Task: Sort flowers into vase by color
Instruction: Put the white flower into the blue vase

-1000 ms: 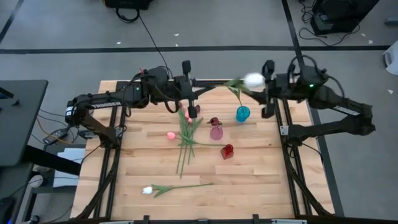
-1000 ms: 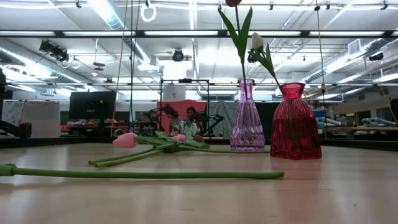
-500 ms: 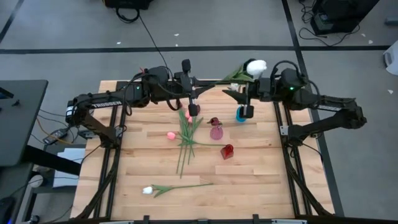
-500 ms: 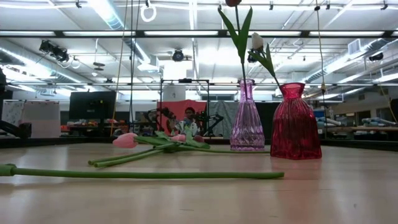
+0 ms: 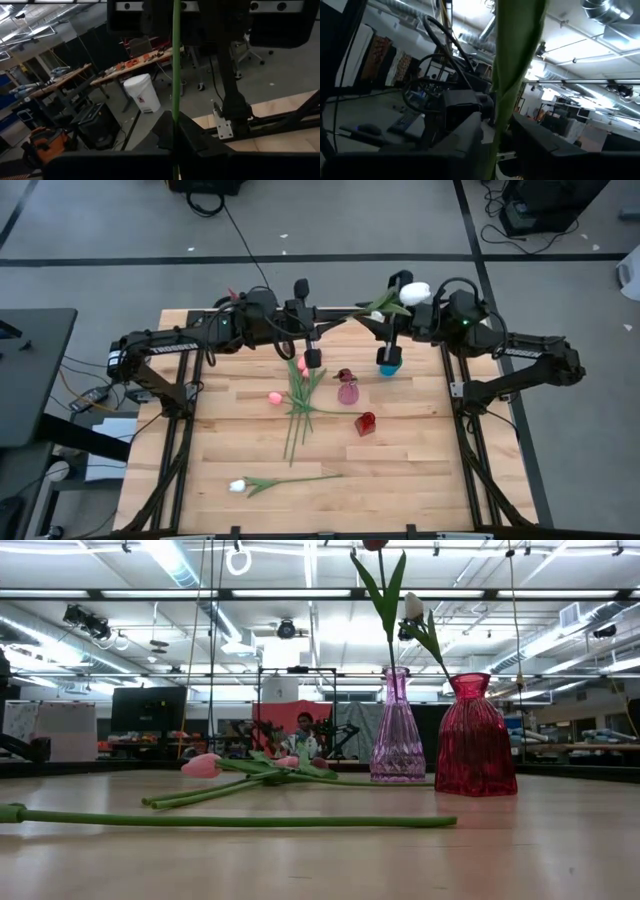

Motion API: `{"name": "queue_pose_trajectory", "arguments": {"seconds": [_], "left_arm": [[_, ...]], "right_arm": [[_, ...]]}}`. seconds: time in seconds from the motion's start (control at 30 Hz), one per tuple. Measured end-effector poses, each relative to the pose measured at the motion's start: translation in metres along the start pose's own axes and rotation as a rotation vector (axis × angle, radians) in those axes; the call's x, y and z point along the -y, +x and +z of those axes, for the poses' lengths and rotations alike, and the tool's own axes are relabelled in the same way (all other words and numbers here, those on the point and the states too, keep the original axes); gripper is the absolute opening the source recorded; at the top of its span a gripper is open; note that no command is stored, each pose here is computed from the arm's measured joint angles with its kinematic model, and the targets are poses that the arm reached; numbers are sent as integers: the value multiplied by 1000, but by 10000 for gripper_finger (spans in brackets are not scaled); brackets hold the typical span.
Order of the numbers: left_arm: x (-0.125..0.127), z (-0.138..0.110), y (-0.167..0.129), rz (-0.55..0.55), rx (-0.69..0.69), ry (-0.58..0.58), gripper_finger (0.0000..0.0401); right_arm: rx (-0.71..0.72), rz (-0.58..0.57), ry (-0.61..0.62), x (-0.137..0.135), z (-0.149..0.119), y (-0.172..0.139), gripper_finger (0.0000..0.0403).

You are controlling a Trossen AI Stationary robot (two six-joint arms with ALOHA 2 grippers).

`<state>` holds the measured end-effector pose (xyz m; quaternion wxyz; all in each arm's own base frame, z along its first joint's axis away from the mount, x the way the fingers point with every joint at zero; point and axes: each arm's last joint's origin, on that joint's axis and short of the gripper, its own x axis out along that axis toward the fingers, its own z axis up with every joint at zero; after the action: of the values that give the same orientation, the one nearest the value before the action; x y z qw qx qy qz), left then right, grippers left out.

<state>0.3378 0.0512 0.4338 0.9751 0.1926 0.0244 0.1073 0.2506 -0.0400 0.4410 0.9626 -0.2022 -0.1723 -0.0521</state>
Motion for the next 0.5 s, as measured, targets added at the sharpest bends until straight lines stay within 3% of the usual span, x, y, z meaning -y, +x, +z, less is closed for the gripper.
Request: {"name": "queue_pose_trajectory", "arguments": {"seconds": [0.17, 0.3, 0.5], "left_arm": [[0, -1, 0, 4, -11, 24, 10], [-1, -2, -1, 49, -51, 30, 41], [-12, 7, -28, 85, -103, 54, 137]], "right_arm": [[-9, -9, -3, 0, -1, 0, 18], [-75, -56, 16, 1, -3, -3, 27], [-225, -76, 63, 2, 9, -31, 11]]}}
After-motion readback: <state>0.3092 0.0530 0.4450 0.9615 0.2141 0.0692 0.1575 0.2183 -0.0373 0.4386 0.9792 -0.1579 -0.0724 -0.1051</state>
